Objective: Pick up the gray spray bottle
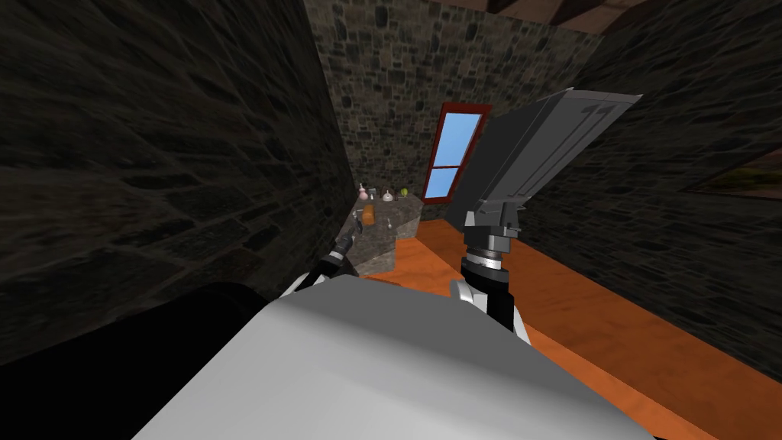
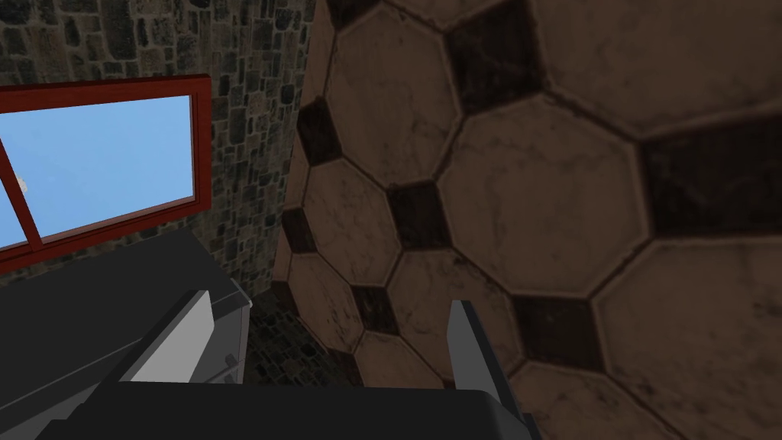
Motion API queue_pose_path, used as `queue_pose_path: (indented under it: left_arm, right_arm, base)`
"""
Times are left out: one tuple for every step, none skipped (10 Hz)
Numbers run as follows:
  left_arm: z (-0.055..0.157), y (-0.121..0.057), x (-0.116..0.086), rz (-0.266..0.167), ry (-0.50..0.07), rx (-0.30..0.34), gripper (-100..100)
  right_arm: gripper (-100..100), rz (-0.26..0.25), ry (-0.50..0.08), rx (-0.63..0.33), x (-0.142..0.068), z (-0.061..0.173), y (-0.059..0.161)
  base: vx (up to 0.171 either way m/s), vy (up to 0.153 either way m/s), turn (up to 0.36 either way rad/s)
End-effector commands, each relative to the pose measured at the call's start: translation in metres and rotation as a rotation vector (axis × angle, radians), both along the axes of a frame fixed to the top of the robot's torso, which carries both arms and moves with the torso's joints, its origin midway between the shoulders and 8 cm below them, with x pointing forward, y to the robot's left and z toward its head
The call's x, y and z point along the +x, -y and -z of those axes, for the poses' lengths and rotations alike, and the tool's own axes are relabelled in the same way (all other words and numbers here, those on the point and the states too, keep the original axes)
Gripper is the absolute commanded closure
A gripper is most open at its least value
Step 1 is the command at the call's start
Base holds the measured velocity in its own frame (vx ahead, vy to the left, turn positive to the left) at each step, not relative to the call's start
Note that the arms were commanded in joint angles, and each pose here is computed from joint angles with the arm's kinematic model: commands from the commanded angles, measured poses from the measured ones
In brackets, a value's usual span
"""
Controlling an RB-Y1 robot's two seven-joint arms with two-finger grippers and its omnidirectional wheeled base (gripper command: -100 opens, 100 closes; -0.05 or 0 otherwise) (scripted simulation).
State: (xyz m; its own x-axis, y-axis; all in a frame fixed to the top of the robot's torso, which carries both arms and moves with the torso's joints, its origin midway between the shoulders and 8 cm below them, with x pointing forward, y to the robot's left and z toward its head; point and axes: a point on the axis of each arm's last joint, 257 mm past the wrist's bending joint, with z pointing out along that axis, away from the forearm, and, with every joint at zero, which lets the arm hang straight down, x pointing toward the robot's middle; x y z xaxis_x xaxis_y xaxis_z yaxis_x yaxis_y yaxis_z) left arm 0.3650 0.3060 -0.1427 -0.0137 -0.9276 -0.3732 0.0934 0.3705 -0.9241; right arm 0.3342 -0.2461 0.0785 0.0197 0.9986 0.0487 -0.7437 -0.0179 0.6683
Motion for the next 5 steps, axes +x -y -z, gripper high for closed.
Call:
queue_pose_path:
  left_arm:
    - [0.020, -0.015, 0.000, -0.009, -0.075, 0.063, -100]
    - [0.032, -0.023, -0.002, -0.012, -0.116, 0.108, -100]
    - [0.044, -0.032, -0.004, -0.016, -0.162, 0.157, -100]
    - [0.056, -0.044, -0.007, -0.025, -0.210, 0.208, -100]
    - [0.067, -0.056, -0.010, -0.032, -0.253, 0.264, -100]
  right_arm:
    - [0, 0.000, 0.000, 0.000, 0.000, 0.000, 0.000]
    - [0, 0.000, 0.000, 0.000, 0.000, 0.000, 0.000]
    - [0, 0.000, 0.000, 0.000, 0.000, 0.000, 0.000]
    - [0, 0.000, 0.000, 0.000, 0.000, 0.000, 0.000]
    - [0, 0.000, 0.000, 0.000, 0.000, 0.000, 0.000]
  base:
    - [0.017, -0.067, -0.024]
    - [0.045, -0.075, -0.022]
    - [0.063, -0.079, -0.026]
    - [0.078, -0.075, -0.040]
    - [0.092, -0.069, -0.030]
